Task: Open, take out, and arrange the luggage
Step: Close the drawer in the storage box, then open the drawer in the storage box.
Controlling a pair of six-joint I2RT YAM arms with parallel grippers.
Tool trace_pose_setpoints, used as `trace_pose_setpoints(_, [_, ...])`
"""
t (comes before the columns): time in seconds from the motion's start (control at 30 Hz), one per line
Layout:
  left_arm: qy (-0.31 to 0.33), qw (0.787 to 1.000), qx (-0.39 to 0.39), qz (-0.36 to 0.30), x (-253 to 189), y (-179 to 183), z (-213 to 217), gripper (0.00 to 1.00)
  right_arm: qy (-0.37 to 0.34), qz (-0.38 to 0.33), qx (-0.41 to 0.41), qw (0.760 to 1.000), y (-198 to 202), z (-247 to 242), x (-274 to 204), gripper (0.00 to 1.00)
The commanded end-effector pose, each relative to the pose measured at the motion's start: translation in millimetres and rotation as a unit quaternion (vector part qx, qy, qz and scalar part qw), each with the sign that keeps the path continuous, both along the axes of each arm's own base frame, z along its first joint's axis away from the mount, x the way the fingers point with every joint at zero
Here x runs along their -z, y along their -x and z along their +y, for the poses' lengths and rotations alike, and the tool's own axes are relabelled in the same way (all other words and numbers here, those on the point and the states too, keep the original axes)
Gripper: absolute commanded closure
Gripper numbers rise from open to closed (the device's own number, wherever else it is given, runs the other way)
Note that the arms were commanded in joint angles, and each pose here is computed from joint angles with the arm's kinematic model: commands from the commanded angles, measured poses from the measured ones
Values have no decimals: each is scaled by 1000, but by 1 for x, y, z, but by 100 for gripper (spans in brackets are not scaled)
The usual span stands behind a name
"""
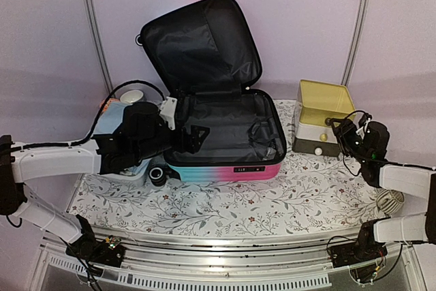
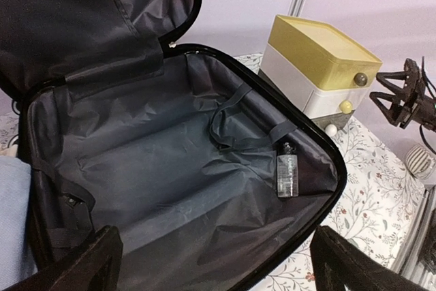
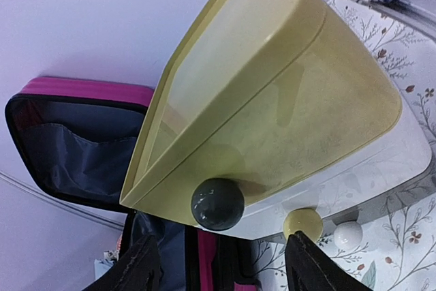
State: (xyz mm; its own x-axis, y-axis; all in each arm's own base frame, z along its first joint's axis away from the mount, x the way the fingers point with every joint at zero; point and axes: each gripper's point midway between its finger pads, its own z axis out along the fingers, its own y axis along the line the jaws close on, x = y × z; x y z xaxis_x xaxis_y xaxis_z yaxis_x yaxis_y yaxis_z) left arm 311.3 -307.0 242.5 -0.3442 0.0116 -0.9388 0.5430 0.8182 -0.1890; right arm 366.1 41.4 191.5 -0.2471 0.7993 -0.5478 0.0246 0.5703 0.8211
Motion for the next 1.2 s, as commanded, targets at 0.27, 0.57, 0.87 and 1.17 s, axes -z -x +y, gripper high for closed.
trace_pose_setpoints(0.27, [8, 999, 32, 20, 7, 9, -2, 2, -91, 56, -36, 994, -38, 15, 9, 50])
trace_pose_setpoints(0.57, [4, 999, 35, 12, -8, 7, -5, 2, -138, 77, -6, 987, -40, 7, 17, 74])
trace_pose_setpoints(0.87, [8, 998, 51, 31, 19, 8, -14, 2, -148, 102, -10, 984, -5, 9, 38, 78])
trace_pose_setpoints(1.17, [-13, 994, 100, 30, 24, -2, -47, 2, -157, 130, -22, 979, 42, 15, 59, 75])
